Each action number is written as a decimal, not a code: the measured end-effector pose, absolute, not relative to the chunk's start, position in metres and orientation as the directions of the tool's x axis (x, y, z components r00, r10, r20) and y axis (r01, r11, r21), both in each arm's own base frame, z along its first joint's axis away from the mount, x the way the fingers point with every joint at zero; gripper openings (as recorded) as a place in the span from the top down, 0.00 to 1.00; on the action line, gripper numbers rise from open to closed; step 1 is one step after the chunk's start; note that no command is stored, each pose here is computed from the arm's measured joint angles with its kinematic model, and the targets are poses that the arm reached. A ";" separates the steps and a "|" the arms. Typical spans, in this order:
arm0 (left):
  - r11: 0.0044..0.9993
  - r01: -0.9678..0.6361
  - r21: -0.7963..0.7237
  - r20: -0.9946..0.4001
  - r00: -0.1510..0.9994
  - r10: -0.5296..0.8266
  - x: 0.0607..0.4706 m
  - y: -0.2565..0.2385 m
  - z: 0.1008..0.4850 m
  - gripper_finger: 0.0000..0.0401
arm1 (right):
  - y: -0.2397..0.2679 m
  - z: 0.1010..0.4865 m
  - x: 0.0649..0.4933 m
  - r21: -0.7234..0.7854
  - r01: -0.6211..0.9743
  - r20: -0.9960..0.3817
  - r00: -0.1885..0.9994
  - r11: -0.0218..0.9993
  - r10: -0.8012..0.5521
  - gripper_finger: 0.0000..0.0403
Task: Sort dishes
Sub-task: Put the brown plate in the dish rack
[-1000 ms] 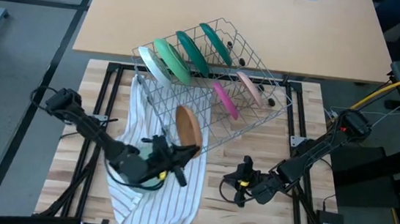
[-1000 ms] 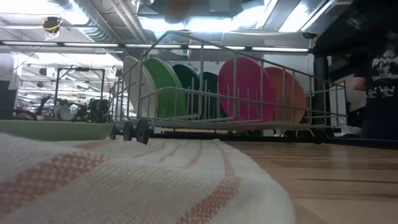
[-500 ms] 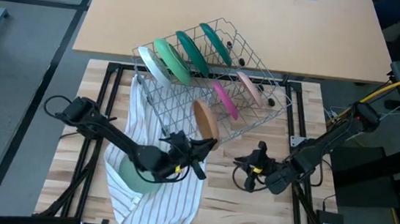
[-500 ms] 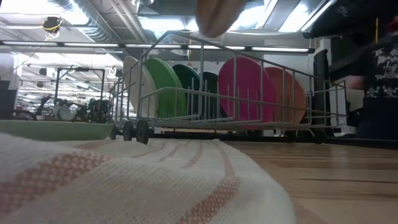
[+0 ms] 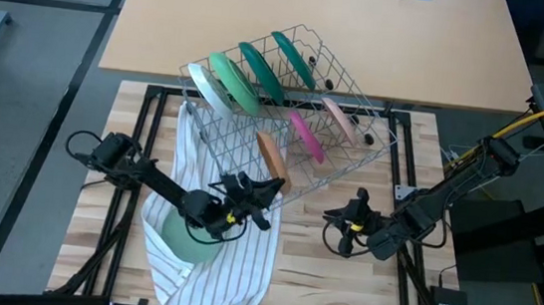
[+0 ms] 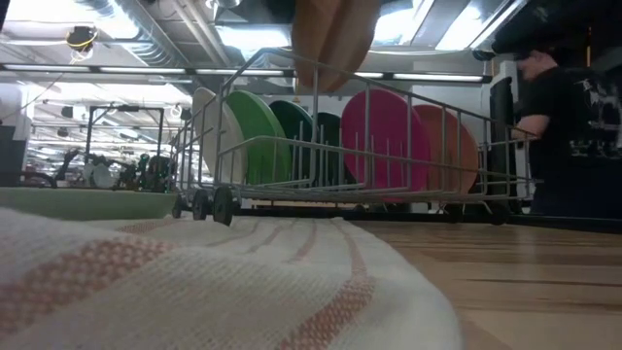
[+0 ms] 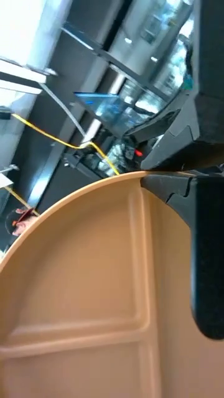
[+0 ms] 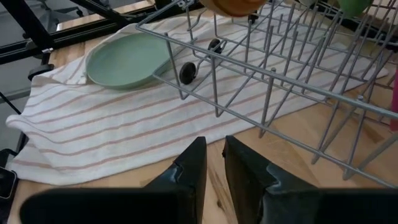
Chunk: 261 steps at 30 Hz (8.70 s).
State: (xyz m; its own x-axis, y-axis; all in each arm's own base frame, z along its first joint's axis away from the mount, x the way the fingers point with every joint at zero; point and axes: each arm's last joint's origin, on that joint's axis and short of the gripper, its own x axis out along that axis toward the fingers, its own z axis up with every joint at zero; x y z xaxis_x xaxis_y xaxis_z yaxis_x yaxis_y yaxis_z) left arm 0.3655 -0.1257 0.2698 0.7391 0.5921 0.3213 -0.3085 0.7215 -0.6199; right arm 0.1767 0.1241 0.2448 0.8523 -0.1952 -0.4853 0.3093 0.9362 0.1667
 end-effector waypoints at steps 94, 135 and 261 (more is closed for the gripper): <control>0.399 -0.402 -0.824 0.068 0.630 0.774 0.322 -0.104 0.178 0.59 | 0.125 0.245 0.177 0.171 0.278 -0.500 0.851 0.945 -0.160 0.84; 0.468 -0.440 -0.766 0.050 0.686 0.726 0.284 -0.122 0.175 0.51 | 0.120 0.247 0.177 0.090 0.414 -0.393 0.850 0.906 -0.350 0.84; 0.351 -0.606 -0.714 0.000 0.501 0.865 0.283 -0.131 0.206 0.56 | 0.087 0.210 0.217 -0.612 0.148 -0.510 0.677 0.777 -0.531 0.90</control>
State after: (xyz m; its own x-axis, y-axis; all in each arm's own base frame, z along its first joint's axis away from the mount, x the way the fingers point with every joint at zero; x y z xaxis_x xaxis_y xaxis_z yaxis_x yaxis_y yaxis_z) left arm 0.2830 -0.1307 0.2060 0.5014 0.8652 -0.0002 -0.6060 0.3510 -0.7138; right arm 0.2170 0.0868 0.2095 0.6770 -0.5310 -0.5096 0.1481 0.7765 -0.6124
